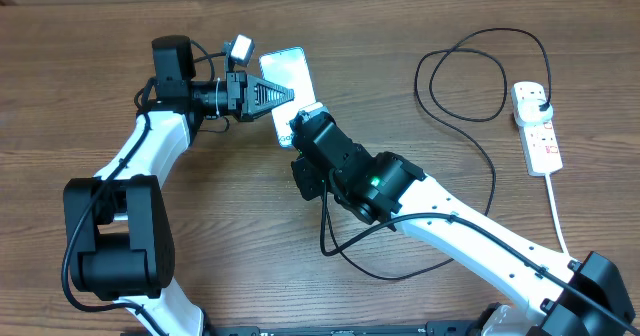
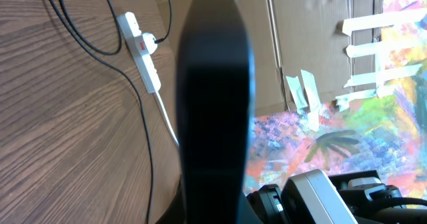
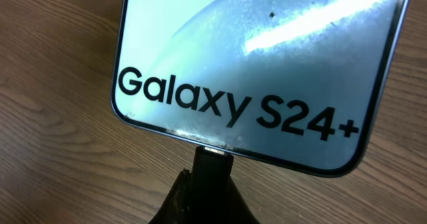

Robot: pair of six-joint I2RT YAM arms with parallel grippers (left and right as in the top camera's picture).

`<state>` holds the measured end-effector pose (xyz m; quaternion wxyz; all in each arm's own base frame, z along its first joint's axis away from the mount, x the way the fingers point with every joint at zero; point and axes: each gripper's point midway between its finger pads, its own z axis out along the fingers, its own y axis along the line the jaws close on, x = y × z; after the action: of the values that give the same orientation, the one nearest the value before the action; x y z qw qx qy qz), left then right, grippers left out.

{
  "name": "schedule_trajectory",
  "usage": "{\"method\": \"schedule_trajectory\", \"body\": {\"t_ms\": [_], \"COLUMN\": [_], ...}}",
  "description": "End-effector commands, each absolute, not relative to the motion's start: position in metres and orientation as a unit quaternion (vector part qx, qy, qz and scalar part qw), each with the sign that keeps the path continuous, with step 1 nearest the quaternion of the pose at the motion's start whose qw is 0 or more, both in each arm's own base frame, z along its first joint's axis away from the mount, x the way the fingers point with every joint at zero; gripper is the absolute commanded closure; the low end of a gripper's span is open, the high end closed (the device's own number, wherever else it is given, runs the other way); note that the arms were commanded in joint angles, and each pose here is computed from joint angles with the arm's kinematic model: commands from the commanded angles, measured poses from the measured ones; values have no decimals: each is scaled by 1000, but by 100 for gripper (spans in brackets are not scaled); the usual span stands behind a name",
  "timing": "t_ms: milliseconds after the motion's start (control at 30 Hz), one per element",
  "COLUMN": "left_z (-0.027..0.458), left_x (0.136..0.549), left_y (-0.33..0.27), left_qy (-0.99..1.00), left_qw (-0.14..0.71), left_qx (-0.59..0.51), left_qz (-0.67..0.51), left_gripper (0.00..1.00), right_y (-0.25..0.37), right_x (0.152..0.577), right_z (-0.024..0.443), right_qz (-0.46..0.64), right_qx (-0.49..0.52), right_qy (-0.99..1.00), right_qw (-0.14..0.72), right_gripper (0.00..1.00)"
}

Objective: Plug charger to phone and switch on socket

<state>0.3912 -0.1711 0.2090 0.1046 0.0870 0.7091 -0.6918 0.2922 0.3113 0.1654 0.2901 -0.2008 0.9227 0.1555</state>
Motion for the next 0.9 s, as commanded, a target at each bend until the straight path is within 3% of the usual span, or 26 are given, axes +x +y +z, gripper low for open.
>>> {"method": "schedule_trajectory", "body": {"t_ms": [0, 267, 467, 567, 600, 733, 867], "left_z": [212, 203, 203, 206, 206, 207, 221], "left_x": [370, 349, 350, 356, 359, 373, 376], "left_y": [-197, -198, -198, -200, -202, -223, -265], "left_qy": [693, 691, 687, 684, 689, 709, 708], "left_qw": [74, 77, 99, 122, 126, 140, 167], "left_qx": [127, 132, 153, 177, 178, 181, 207], "left_qz": [-706, -706, -703, -697, -691, -667, -654], "left_gripper": [96, 96, 96, 96, 95, 96, 96], "right_y": [327, 331, 325, 313, 307, 280, 232], "right_x": [319, 331, 325, 313, 308, 286, 259], "right_z": [212, 245, 259, 280, 288, 321, 352], "right_qz": [184, 205, 199, 195, 193, 190, 162], "right_qx": [-201, -198, -199, -200, -201, -199, -182], "right_qy": [890, 875, 880, 883, 884, 886, 886], "right_qw": [364, 392, 383, 377, 375, 373, 394], "right_gripper": [96, 95, 63, 25, 20, 0, 0]}}
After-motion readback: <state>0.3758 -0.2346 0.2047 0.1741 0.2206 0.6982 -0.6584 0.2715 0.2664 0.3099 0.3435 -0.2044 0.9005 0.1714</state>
